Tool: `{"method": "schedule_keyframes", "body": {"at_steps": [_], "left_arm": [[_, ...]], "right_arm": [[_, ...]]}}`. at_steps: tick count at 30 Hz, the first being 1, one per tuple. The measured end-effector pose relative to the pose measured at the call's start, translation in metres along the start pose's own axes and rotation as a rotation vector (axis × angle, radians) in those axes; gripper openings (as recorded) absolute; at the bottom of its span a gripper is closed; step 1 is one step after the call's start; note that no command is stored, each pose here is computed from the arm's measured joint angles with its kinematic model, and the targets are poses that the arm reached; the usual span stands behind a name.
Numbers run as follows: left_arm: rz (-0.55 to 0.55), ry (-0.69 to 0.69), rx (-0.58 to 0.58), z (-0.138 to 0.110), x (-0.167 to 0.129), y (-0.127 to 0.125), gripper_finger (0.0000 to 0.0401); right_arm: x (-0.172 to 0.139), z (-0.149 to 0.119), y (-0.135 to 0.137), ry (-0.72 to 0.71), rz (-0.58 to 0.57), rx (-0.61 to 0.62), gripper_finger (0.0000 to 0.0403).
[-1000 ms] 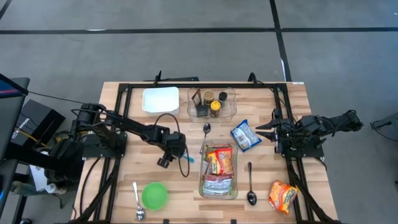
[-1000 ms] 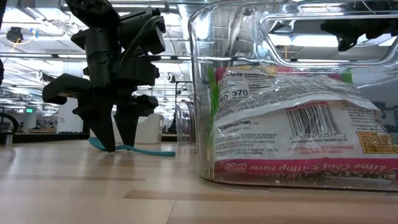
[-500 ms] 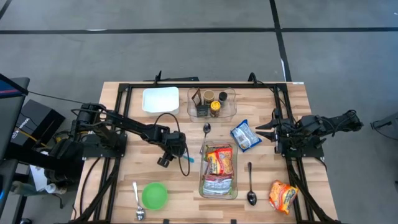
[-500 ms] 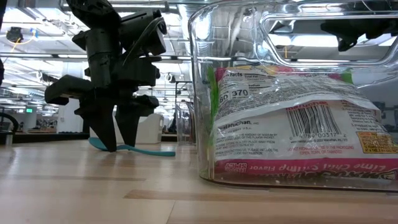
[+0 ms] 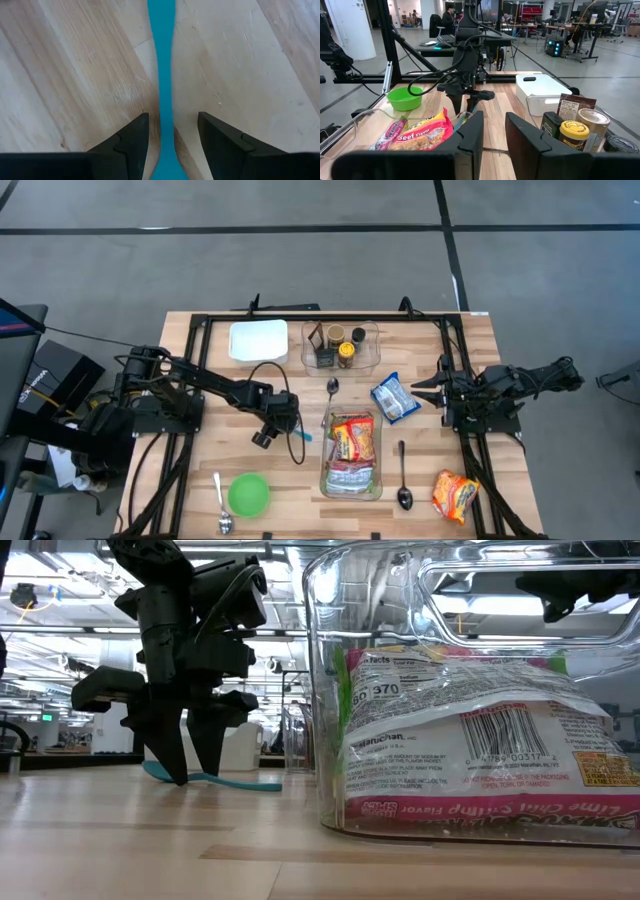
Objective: Pick & Place Food Item
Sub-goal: Put the blue spoon into the white bin
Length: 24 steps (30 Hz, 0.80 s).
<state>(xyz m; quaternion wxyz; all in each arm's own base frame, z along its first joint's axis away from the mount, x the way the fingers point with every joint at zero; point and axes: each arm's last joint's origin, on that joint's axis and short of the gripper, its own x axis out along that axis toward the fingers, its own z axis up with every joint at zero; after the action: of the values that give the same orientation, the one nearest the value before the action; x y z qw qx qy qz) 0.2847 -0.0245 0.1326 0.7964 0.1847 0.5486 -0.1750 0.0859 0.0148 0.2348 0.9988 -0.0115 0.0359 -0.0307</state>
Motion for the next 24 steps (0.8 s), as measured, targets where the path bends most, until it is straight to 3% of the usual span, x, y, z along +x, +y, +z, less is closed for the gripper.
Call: {"method": "schedule_keyframes", "body": {"at_steps": [8, 24], "left_arm": [[0.001, 0.003, 0.000, -0.0002, 0.0000, -0.0001, 0.0141], [0.005, 0.004, 0.014, -0.0002, -0.0001, 0.0001, 0.0014]], "right_arm": [[0.0000, 0.0000, 0.0000, 0.000, 0.001, 0.000, 0.0074], [-0.0001, 0.0001, 0.0000, 0.000, 0.001, 0.000, 0.0074]]}}
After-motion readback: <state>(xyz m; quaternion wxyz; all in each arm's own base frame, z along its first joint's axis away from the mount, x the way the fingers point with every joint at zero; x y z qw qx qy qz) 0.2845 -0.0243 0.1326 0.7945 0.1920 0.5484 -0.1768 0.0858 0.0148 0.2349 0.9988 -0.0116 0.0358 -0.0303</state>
